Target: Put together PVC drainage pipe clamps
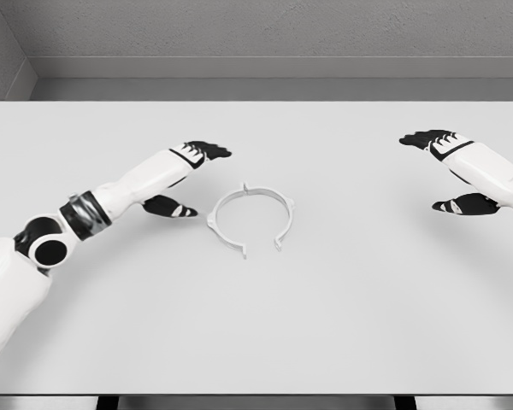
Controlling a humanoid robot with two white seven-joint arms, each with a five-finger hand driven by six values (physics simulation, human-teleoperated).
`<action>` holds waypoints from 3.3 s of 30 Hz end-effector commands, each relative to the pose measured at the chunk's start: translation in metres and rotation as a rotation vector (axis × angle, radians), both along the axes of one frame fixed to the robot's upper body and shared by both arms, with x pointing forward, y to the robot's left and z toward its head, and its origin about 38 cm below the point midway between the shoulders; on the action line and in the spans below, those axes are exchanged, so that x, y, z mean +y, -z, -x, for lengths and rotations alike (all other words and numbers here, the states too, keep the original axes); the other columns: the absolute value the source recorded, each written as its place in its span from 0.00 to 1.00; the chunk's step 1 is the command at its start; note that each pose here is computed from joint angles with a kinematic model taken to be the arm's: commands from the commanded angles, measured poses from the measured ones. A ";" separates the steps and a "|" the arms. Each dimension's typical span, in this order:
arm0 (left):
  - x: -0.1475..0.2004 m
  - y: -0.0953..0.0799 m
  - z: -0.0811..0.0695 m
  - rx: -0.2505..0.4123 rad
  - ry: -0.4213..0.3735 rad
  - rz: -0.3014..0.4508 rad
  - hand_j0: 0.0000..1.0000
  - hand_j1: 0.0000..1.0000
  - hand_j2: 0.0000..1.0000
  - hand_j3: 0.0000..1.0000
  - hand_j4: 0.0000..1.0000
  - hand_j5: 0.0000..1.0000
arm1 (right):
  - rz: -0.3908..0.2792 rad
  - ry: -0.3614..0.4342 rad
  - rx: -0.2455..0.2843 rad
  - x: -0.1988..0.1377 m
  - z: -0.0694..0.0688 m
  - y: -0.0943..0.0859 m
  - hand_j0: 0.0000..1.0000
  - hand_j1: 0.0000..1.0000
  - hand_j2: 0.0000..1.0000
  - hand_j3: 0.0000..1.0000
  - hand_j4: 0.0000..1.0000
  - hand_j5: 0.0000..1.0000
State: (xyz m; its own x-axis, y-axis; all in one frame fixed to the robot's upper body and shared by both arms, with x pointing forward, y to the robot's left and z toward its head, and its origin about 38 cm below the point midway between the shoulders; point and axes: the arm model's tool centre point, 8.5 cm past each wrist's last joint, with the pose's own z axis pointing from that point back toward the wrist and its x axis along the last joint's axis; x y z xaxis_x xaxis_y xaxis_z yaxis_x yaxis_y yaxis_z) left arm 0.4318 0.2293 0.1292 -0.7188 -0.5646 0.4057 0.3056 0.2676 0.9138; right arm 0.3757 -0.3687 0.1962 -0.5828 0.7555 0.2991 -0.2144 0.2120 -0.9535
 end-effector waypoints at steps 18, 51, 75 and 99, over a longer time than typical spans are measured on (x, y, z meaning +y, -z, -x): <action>0.008 0.014 0.003 0.037 -0.022 -0.010 1.00 1.00 1.00 1.00 1.00 1.00 | -0.010 0.001 -0.002 0.000 0.000 -0.001 1.00 1.00 1.00 1.00 1.00 1.00; -0.022 0.018 0.004 0.042 0.010 0.046 1.00 1.00 1.00 1.00 1.00 1.00 | -0.009 0.003 0.002 -0.001 -0.001 0.000 1.00 1.00 1.00 1.00 1.00 1.00; -0.008 0.031 -0.004 0.083 -0.043 0.039 1.00 1.00 1.00 1.00 1.00 1.00 | -0.009 0.003 0.002 -0.001 -0.001 0.000 1.00 1.00 1.00 1.00 1.00 1.00; -0.033 0.033 0.001 0.087 -0.009 0.082 1.00 1.00 1.00 1.00 1.00 1.00 | -0.011 0.004 0.004 -0.001 0.000 0.001 1.00 1.00 1.00 1.00 1.00 1.00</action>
State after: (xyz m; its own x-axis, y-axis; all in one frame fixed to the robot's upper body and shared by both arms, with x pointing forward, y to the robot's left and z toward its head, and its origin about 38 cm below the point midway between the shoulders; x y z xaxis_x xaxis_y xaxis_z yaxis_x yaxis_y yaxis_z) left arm 0.4306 0.1979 0.0945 -0.6723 -0.5392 0.5072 0.3815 0.3348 0.8616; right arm 0.3757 -0.3697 0.1944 -0.5791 0.7563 0.3045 -0.2184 0.2159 -0.9517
